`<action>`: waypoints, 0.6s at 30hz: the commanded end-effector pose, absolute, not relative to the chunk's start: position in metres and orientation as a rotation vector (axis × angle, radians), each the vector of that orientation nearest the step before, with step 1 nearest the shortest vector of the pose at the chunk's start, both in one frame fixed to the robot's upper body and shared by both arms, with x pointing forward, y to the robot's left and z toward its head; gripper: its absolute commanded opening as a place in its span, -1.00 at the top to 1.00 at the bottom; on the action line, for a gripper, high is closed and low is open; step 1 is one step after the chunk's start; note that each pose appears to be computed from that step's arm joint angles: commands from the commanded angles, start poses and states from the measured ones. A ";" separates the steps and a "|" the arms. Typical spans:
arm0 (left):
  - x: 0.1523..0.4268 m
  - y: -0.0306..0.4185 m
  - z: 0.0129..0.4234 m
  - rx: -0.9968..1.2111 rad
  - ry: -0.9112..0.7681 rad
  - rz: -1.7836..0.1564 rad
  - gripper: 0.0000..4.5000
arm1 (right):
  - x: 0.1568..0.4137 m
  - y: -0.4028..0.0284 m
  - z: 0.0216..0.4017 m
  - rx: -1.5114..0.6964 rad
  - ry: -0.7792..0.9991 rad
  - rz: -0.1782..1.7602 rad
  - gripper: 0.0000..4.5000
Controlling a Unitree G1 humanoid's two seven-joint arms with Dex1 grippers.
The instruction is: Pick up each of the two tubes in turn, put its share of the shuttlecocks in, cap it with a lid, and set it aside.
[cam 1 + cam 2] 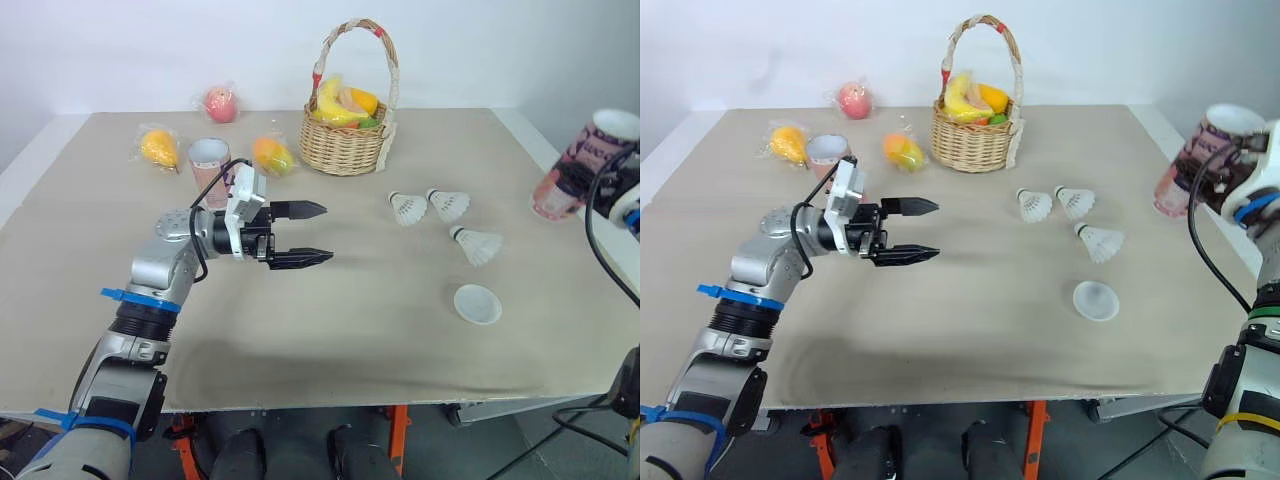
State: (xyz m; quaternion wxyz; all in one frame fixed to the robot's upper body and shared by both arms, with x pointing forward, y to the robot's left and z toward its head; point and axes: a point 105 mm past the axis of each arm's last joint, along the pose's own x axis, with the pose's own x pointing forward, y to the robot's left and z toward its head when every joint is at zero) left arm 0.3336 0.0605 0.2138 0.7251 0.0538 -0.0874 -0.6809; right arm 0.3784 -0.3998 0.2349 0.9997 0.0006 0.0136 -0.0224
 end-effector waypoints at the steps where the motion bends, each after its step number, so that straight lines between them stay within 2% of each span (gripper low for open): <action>1: 0.334 0.059 0.224 0.151 -0.241 -1.494 -1.00 | 0.376 -0.408 0.230 0.024 0.000 -0.077 -0.27; 13: 0.329 0.062 0.226 0.107 -0.256 -1.488 -1.00 | 0.372 -0.414 0.185 0.160 0.080 -0.106 -0.27; 14: 0.329 0.063 0.226 0.102 -0.258 -1.489 -1.00 | 0.372 -0.410 0.184 0.157 0.083 -0.071 -0.57; 15: 0.328 0.063 0.227 0.099 -0.259 -1.489 -1.00 | 0.372 -0.409 0.182 0.143 0.097 -0.064 -0.68; 16: 0.329 0.064 0.227 0.097 -0.261 -1.486 -1.00 | 0.371 -0.408 0.181 0.137 0.108 -0.049 -0.90; 17: 0.329 0.064 0.228 0.096 -0.262 -1.484 -1.00 | 0.370 -0.408 0.180 0.127 0.113 -0.040 -0.99; 18: 0.329 0.065 0.228 0.093 -0.263 -1.483 -1.00 | 0.369 -0.410 0.179 0.122 0.121 -0.048 -0.99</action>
